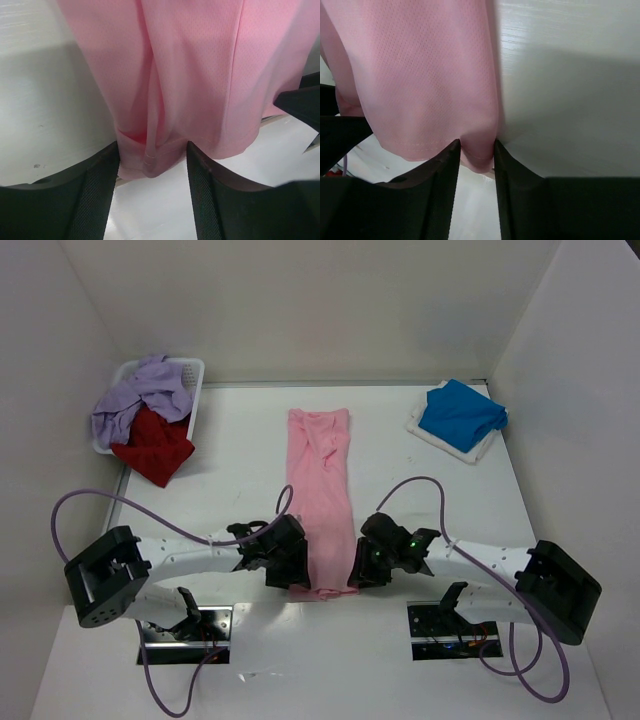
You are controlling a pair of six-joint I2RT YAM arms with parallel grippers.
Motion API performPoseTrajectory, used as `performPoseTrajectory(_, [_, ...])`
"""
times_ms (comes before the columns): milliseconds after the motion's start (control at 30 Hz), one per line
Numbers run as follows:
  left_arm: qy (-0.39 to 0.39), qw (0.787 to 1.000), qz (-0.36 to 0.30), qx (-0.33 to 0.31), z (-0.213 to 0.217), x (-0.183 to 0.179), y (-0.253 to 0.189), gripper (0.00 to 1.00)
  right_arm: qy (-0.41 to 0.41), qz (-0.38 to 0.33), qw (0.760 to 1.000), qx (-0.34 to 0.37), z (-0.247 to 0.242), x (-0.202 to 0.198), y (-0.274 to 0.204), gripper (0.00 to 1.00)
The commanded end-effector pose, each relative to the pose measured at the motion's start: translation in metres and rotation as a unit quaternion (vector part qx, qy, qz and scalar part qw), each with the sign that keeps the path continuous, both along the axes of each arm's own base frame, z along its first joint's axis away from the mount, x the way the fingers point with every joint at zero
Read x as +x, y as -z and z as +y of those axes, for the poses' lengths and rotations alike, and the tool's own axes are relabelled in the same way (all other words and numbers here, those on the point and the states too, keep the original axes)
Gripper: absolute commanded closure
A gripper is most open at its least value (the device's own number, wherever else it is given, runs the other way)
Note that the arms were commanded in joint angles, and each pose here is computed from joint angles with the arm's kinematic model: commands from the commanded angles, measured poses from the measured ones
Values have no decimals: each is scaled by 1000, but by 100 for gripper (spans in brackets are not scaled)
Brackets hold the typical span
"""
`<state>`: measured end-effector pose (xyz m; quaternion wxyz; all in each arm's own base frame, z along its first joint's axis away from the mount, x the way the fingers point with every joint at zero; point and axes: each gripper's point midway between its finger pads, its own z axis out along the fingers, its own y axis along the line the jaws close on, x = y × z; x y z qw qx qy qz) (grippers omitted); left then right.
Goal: Fold and stack the t-shirts
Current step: Rotate the tshirt 90 degrees, then grab the bottom of the folded rectangular tshirt with both arms
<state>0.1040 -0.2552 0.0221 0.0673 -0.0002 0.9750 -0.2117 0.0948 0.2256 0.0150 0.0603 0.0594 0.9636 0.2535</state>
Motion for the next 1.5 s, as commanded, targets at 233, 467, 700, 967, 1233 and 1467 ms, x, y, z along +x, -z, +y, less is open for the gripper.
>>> performPoseTrajectory(233, [-2,1000,25,8,-1,-10,11,75,0,-19,1000,4,10,11,-3,100])
performPoseTrajectory(467, [-1,1000,25,5,-2,-12,-2,100,9,-46,999,14,13,21,-26,100])
performPoseTrajectory(700, [11,998,-61,-28,-19,17,-67,100,22,-113,993,30,26,55,-75,100])
performPoseTrajectory(967, [-18,990,-136,-35,7,89,-99,100,53,-189,981,16,20,129,-109,100])
performPoseTrajectory(1233, [-33,985,-162,-44,22,166,-103,100,82,-232,969,-10,3,210,-124,100])
performPoseTrajectory(1467, [-29,986,-162,-29,23,229,-91,100,86,-243,966,3,9,266,-127,100])
